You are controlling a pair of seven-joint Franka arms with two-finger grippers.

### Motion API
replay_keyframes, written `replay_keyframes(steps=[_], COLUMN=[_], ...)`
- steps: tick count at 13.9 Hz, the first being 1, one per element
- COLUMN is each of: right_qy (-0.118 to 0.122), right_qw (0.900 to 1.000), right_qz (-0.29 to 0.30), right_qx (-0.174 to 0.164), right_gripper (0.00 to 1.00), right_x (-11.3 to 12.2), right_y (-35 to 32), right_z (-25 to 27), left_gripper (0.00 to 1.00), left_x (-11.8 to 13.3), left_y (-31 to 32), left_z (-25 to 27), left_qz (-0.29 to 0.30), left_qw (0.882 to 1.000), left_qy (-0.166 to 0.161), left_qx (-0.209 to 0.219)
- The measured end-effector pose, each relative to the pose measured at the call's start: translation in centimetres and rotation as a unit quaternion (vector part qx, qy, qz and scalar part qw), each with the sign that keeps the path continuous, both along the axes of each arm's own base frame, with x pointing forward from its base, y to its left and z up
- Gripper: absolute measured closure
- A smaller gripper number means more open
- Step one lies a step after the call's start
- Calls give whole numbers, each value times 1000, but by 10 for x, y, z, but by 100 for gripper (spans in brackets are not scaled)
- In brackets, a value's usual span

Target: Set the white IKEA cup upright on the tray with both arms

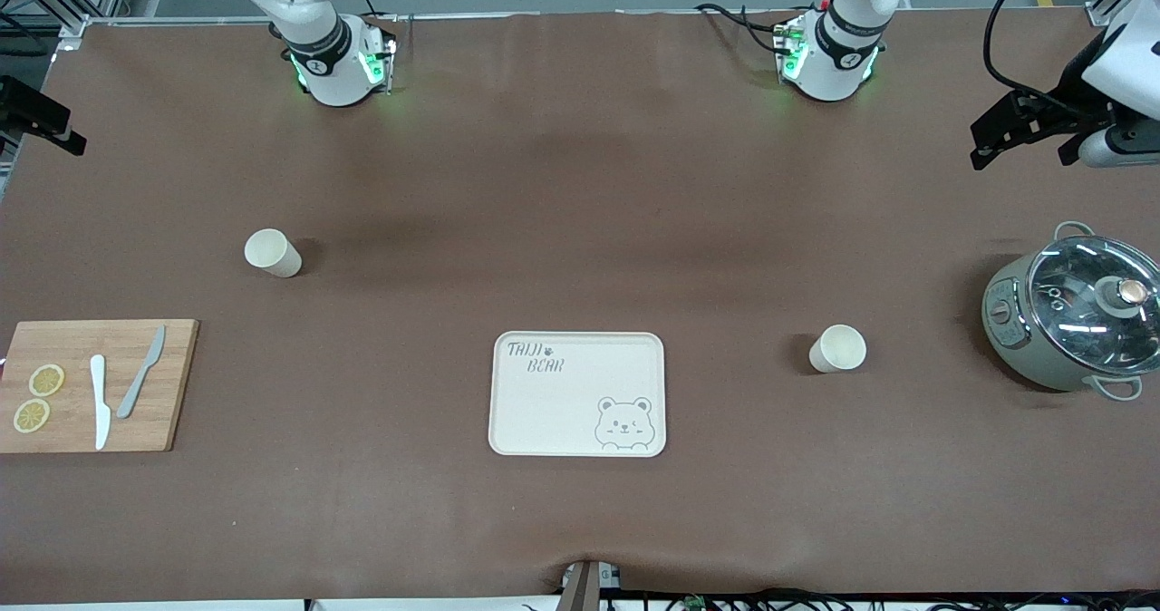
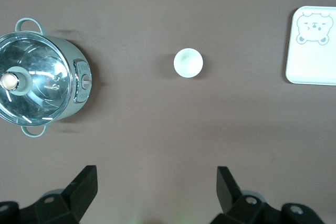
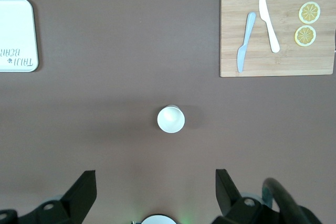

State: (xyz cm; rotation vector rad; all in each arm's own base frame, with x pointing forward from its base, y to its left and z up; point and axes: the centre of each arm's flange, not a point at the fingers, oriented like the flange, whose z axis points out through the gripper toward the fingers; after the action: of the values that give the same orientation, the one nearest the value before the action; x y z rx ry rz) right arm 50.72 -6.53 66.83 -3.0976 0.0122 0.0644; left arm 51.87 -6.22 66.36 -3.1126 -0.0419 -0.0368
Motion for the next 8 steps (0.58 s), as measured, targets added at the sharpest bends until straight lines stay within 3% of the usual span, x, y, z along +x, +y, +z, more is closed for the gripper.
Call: replay_keyframes(steps=[8], right_qy=[4], right_qw=[1000], right_qz=[0], right_qx=[1], right_gripper=[0], right_x=[0], right_y=[1], right_z=[0], left_gripper=[0], left_x=[7], left_y=[11], left_z=[-2], left_qz=[11], left_qw=[1000], left_qy=[1], left_qx=[-1])
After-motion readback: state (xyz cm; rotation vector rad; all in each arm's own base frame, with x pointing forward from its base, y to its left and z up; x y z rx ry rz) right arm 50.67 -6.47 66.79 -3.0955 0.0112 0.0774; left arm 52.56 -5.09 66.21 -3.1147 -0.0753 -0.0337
